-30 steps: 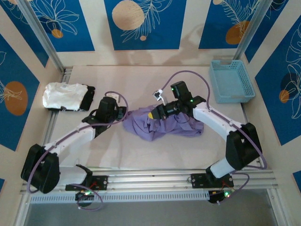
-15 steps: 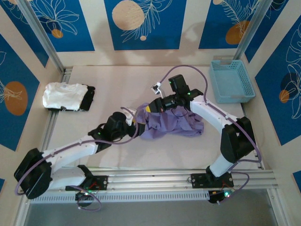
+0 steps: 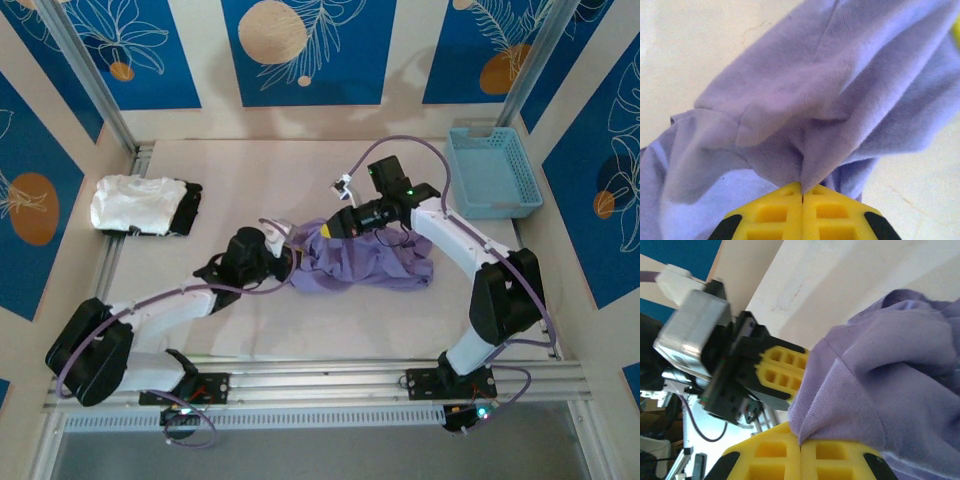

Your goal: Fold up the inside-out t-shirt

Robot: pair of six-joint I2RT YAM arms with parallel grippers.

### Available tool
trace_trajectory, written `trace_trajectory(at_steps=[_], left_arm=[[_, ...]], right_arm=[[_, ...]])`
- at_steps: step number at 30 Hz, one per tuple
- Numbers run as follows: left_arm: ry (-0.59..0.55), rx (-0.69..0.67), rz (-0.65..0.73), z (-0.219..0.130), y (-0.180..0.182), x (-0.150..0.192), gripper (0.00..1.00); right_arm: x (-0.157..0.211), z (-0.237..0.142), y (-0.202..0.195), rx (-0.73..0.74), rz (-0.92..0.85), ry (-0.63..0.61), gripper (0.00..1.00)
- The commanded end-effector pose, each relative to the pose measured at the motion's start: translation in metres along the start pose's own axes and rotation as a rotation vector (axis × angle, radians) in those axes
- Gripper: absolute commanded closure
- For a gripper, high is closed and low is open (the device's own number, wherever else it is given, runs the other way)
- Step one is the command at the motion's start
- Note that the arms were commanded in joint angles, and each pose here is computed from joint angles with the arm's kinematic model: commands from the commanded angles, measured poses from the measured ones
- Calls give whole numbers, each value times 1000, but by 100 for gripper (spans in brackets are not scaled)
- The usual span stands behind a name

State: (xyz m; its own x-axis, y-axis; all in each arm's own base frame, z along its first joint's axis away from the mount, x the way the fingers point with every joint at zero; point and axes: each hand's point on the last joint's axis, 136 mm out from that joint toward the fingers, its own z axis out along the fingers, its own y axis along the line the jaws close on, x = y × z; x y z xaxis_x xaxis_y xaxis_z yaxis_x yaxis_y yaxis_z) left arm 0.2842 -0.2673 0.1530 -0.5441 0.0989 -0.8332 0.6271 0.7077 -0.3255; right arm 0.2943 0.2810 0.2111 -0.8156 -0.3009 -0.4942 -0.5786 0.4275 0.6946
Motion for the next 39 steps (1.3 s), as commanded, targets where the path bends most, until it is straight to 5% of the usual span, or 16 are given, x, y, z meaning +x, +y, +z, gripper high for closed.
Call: trace_trajectory(at_steps=[1,5,10,20,39], left_arm=[[-90,165,-44,-22,-22,-27,100],[-129,248,-131,-38,-26,-34,100],[-144,255,-176,-41,-23,-37,100],[-150,262,-192,-40,-22,-40,100],[-149,262,-193,-41,-21,-37,100]], right_arm=[[-11,-18,-17,197,-46,-11,97],[-28,-19,-63,457,10,-46,90],[-28,-15,-58,573,-72,-45,80],[29,15,-23,469,-275,-106,62],[8,48,-46,395,-141,-132,60]])
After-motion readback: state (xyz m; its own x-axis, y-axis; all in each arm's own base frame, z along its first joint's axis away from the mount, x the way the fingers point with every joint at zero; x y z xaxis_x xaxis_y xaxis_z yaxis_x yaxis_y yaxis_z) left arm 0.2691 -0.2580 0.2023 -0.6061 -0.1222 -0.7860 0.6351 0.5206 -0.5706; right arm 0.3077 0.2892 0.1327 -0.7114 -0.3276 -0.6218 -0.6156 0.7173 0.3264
